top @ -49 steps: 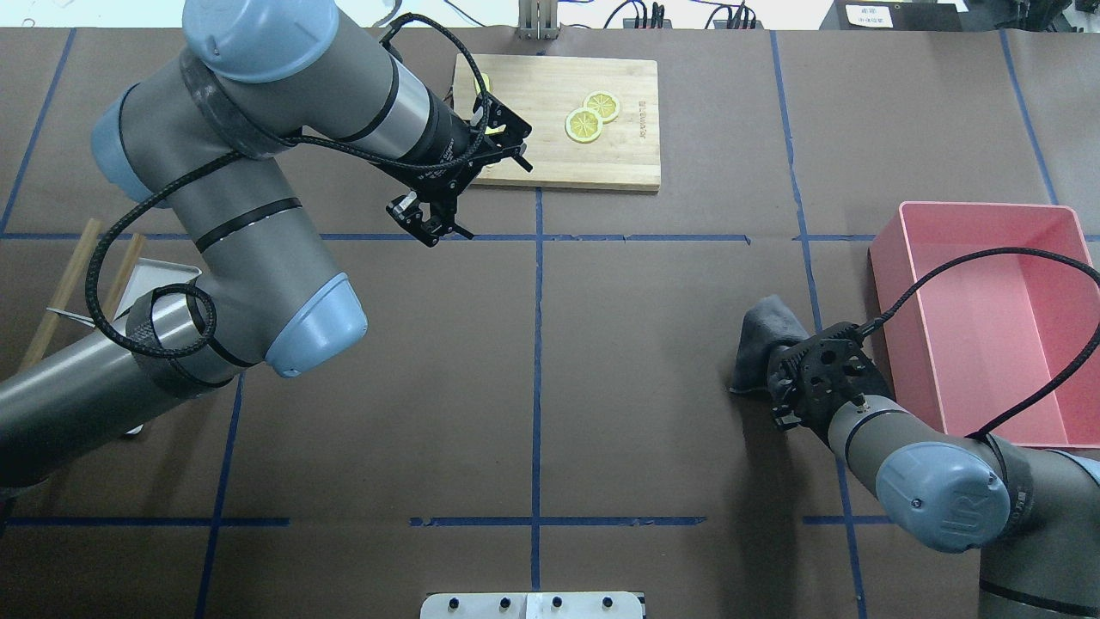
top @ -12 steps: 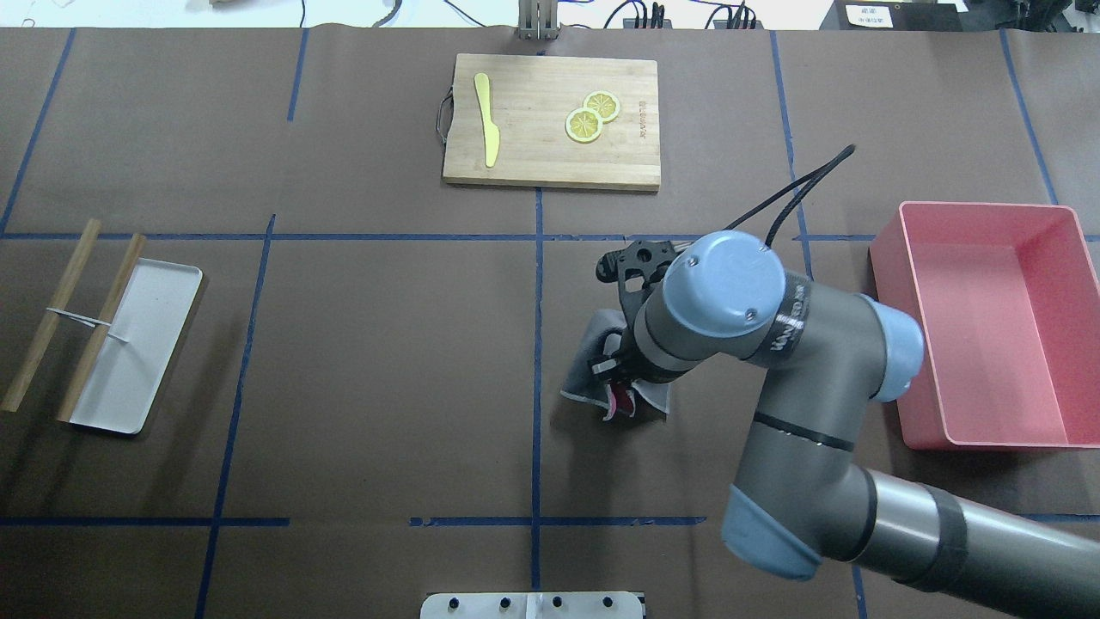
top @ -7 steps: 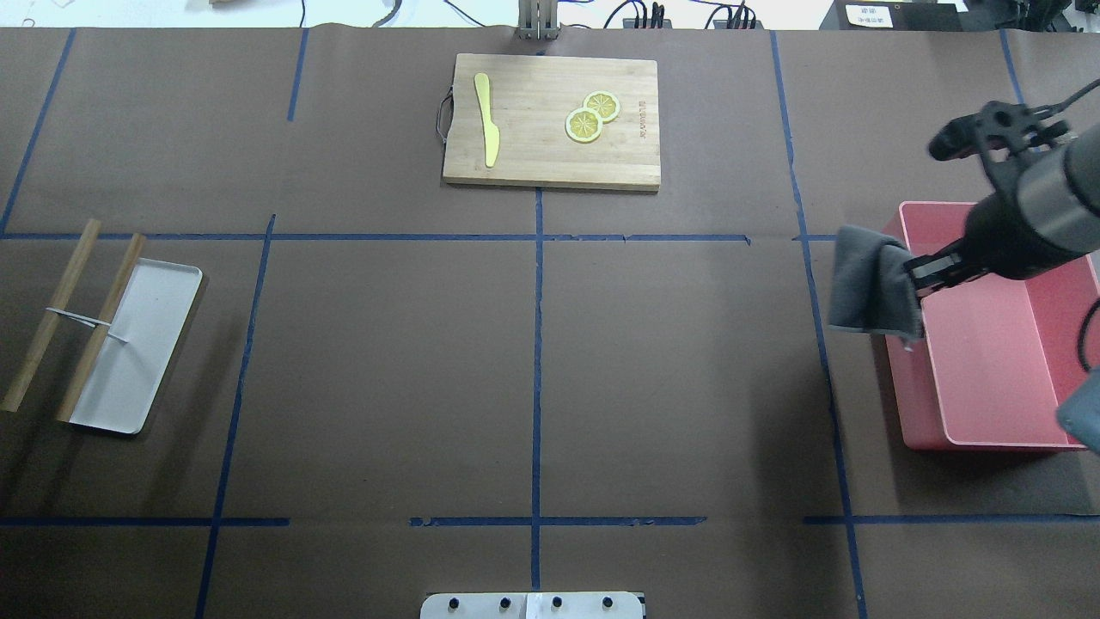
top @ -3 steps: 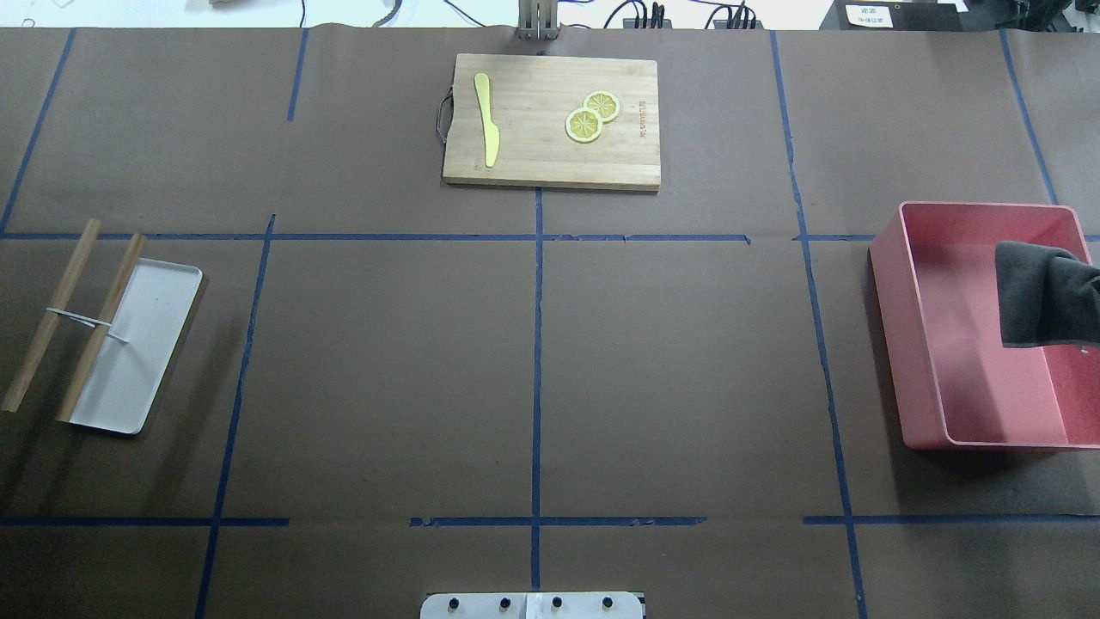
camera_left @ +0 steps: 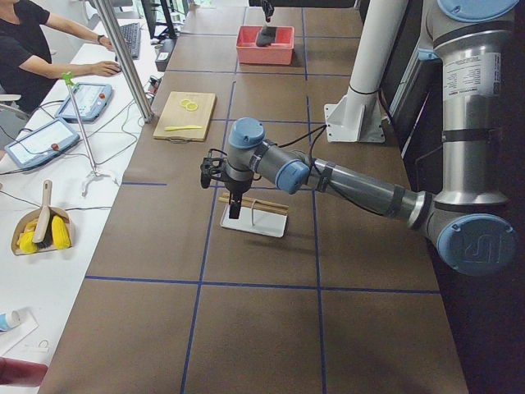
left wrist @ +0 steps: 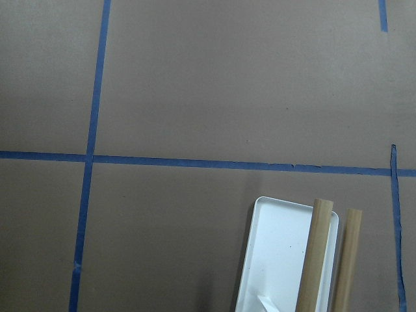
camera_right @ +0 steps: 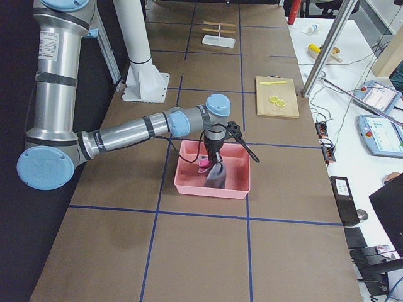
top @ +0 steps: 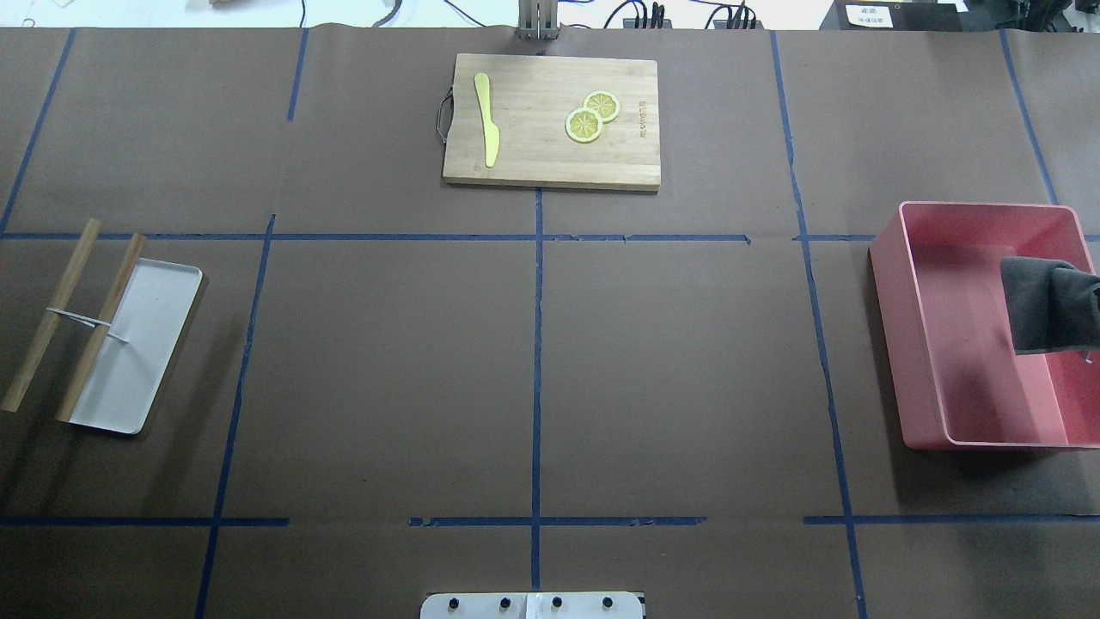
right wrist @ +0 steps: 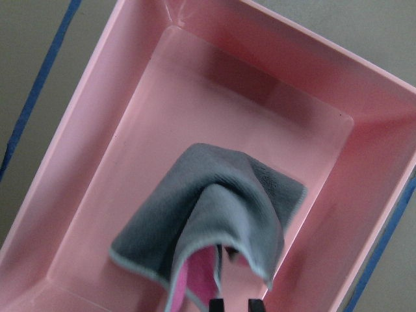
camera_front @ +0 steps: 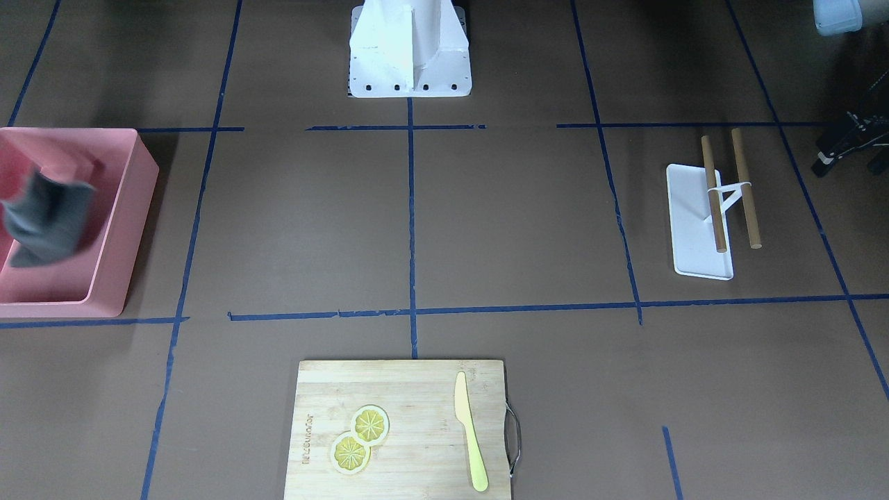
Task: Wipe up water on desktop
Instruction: 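Release the grey cloth into the pink bin and raise the right gripper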
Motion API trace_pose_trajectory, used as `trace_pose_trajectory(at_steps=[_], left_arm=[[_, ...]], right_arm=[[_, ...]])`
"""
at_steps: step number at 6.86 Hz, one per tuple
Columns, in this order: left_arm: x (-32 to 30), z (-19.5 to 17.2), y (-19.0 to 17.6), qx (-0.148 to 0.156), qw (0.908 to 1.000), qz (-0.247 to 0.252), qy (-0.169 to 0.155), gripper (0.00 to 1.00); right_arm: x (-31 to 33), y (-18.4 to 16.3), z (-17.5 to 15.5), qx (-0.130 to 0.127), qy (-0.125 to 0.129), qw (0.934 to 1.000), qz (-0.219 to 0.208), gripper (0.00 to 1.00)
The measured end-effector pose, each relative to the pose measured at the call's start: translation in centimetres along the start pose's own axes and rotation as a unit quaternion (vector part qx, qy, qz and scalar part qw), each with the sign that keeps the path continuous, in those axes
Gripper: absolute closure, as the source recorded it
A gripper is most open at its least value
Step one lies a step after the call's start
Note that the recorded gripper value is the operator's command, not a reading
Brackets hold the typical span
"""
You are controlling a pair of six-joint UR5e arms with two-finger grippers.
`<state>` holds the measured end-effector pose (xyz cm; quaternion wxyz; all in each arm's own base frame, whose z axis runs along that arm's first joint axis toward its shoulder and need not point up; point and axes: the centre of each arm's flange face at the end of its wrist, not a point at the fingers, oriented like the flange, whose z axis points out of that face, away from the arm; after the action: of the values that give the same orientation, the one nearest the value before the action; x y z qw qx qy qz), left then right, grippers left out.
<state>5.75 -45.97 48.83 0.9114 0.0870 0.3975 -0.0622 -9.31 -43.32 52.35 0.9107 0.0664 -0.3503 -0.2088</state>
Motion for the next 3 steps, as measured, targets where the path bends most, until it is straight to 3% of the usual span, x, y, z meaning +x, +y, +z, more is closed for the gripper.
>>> trace_pose_trajectory(at_steps=[3], left_arm=[[-1.2,0.3,0.7,-0.010,0.9999,0.007,0.001,0.00]], right_arm=[[0.9,0.0,0.5,0.000,0.002,1.0000,0.001,0.00]])
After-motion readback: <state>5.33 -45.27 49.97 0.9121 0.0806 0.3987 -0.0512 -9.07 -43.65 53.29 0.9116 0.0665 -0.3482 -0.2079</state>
